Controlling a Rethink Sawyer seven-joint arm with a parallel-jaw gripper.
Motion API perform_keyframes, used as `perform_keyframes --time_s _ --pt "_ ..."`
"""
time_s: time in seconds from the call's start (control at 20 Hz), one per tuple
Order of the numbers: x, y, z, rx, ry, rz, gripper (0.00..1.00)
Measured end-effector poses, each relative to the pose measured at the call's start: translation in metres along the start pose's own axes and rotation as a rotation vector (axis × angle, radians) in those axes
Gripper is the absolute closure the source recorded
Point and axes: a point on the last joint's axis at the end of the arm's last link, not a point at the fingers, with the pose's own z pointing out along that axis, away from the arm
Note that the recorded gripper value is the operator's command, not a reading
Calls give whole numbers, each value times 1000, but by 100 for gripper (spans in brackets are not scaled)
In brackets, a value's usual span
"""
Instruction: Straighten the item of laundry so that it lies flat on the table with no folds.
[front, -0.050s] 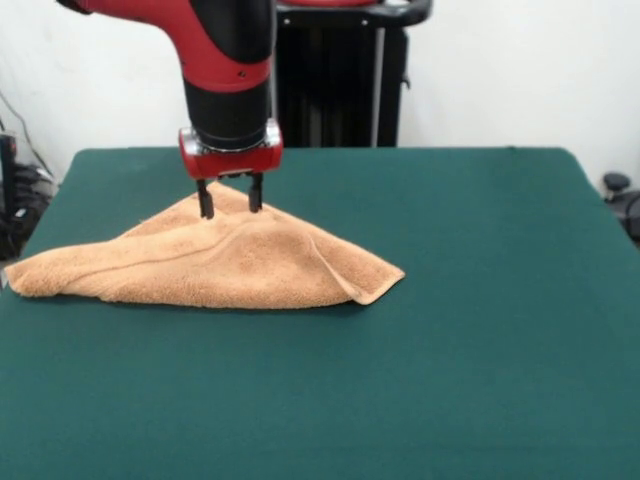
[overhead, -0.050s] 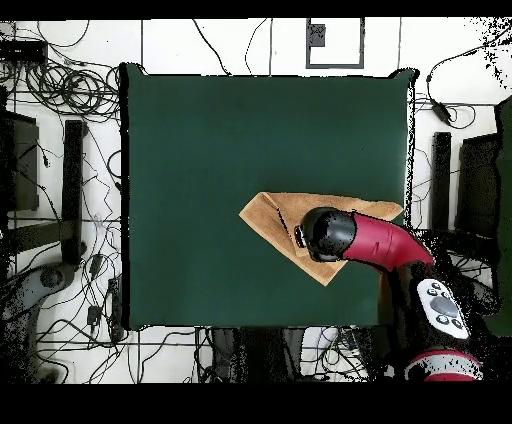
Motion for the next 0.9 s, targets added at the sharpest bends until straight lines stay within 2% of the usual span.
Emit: perform_keyframes --time_s 0.3,0.5,0.9 --pt "-2 -2 14 -5 -30 15 0" --pt "-6 -2 32 -16 -68 22 0" --pt "-4 3 50 -60 -75 34 0"
